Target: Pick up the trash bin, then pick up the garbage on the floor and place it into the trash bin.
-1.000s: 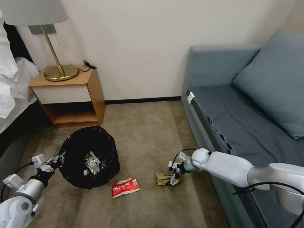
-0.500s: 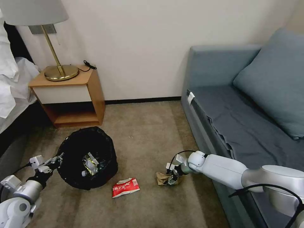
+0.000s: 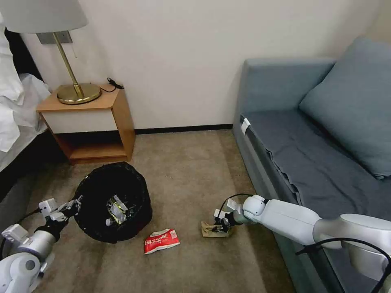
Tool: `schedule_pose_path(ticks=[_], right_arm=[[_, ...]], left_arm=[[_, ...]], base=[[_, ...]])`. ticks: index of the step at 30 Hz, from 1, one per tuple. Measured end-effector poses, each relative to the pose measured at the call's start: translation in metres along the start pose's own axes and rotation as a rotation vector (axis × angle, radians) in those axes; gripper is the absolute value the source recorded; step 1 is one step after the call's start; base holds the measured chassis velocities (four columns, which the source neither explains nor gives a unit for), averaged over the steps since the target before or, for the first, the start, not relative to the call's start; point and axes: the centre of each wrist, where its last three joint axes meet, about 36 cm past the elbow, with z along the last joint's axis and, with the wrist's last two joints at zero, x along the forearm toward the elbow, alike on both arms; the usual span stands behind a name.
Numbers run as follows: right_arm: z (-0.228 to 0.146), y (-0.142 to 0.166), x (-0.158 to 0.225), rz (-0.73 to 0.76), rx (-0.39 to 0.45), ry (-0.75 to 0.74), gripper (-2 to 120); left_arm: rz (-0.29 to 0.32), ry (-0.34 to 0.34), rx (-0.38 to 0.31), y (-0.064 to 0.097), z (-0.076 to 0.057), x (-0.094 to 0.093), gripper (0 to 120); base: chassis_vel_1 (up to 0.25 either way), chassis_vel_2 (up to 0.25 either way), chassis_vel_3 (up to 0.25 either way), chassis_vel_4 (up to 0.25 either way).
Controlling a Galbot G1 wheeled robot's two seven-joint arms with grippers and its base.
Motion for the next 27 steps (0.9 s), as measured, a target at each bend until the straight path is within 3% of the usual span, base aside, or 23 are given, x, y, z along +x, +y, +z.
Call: schedule_pose_path(ticks=[7, 12, 18, 21, 23, 27], right_arm=[[-0.007, -0.009, 0.012, 0.042, -0.026, -0.052, 0], [-0.035, -0.025, 0.039, 0.103, -0.067, -0.173, 0], [-0.105, -0.045, 0.095, 0.164, -0.109, -0.397, 0], [-0.159, -0.039, 0.131, 0.165, -0.058, -0.529, 0], [-0.171, -0.037, 0.138, 0.163, -0.041, -0.554, 0], [-0.249, -0.006, 0.164, 0.119, 0.033, -0.716, 0]], left_arm=[[-0.014, 0.003, 0.004, 0.007, 0.002, 0.001, 4], [-0.012, 0.008, 0.006, 0.007, 0.004, 0.0, 4], [-0.002, 0.022, 0.007, 0.004, 0.01, 0.0, 4], [0.006, 0.031, 0.011, 0.001, 0.014, -0.002, 4], [0.007, 0.033, 0.012, 0.001, 0.015, -0.003, 4], [0.009, 0.038, 0.017, 0.002, 0.018, -0.008, 4]], base=[[0.0, 0.0, 0.0, 0.0], [0.0, 0.0, 0.0, 0.0], [0.0, 0.0, 0.0, 0.0], [0.0, 0.0, 0.0, 0.0], [0.0, 0.0, 0.0, 0.0], [0.0, 0.0, 0.0, 0.0]])
